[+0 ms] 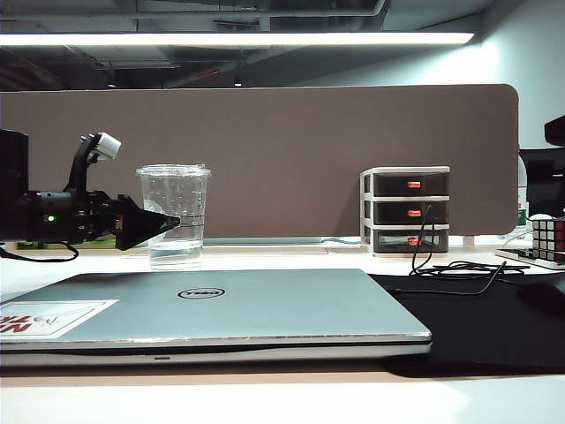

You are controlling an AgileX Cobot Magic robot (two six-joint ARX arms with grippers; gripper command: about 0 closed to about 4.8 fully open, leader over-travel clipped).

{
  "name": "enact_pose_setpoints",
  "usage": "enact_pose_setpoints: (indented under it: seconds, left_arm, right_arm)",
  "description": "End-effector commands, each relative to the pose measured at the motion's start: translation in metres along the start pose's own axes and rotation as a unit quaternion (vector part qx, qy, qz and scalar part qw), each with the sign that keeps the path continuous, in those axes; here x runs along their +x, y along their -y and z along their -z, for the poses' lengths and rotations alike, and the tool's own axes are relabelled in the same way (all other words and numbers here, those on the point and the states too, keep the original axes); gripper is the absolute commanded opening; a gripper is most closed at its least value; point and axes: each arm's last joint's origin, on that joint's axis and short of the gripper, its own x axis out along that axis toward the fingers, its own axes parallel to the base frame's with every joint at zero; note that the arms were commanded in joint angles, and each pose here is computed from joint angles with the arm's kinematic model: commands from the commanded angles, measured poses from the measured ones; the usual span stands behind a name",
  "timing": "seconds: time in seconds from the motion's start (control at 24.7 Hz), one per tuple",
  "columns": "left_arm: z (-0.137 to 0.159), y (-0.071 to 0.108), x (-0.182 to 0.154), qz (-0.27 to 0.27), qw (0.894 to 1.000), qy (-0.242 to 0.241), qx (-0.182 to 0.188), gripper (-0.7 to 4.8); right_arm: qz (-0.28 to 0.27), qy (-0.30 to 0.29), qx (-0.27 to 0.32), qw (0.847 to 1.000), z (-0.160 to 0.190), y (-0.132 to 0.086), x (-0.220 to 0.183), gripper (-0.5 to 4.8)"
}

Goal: Pick up the coffee cup and place it on the left side of the laptop.

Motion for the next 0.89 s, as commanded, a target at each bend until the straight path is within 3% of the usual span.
enact_pose_setpoints:
  seconds: [0.04,0.89]
  left_arm:
    - [0.000,-0.006,0.006,0.008,1.000,0.003,0.000,4.79]
    - [-0.001,-0.024,0.027,0.019,1.000,0.007,0.005,4.79]
  right_arm:
    - [0.000,0.003,-0.005,1.000,0.001,0.000,0.000,-0.01]
    - [0.000,0.003,-0.007,1.000,0.001,0.000,0.000,-0.01]
